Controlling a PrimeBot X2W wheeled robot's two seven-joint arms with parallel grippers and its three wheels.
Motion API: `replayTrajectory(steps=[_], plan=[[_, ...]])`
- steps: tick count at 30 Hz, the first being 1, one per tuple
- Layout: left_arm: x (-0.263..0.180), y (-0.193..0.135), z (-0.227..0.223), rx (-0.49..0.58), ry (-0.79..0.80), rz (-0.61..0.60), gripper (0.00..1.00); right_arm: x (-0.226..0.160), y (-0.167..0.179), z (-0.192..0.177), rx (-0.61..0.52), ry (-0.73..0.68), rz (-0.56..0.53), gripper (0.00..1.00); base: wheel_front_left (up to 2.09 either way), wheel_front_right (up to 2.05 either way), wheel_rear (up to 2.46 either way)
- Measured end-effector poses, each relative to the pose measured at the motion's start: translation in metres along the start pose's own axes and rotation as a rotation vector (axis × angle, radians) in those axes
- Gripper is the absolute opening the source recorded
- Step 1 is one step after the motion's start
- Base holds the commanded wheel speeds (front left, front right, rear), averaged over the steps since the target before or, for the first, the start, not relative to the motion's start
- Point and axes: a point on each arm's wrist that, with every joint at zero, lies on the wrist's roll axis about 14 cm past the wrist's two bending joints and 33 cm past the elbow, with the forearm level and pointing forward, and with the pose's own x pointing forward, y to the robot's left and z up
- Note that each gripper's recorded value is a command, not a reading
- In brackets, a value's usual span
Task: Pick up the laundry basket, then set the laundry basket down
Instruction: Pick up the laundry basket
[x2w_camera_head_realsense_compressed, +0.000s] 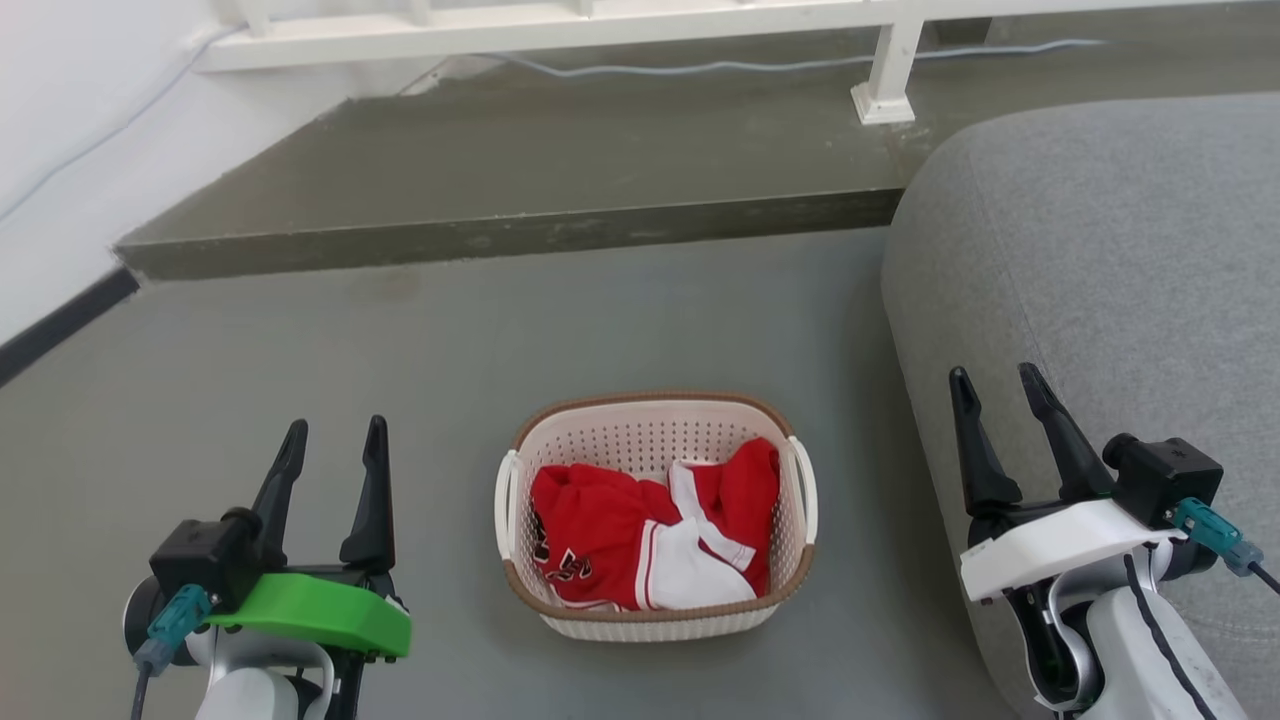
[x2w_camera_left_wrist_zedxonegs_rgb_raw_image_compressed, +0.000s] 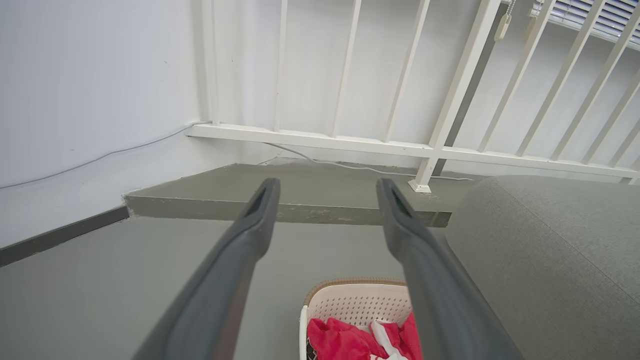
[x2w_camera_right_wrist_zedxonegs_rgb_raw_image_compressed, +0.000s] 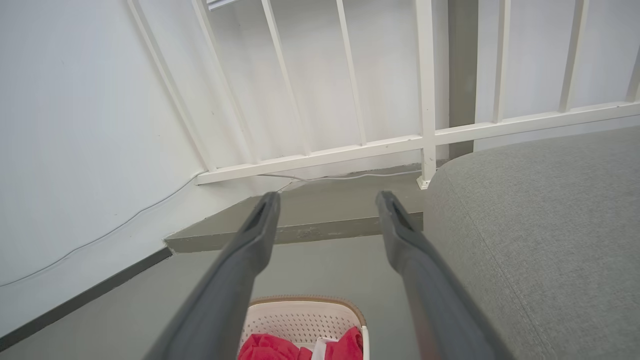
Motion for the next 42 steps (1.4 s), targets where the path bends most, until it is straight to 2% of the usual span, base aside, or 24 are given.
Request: replayTrajectory(steps=[12,25,42], plan=[[0.016,0.005,-0.017,-0.017,0.039,0.003,1.00,0.009,-0.007,-0.024,-0.001,0.066,-0.019,1.00,0.00,0.00,0.00],[0.058,0.020,-0.048,-0.023,0.089,0.014,1.00,0.052,-0.016,-0.046,-0.011,0.100,-0.011,1.00,0.00,0.00,0.00],[0.101,0.040,-0.122,-0.052,0.221,0.032,1.00,0.096,-0.037,-0.107,0.008,0.210,-0.033,1.00,0.00,0.00,0.00]])
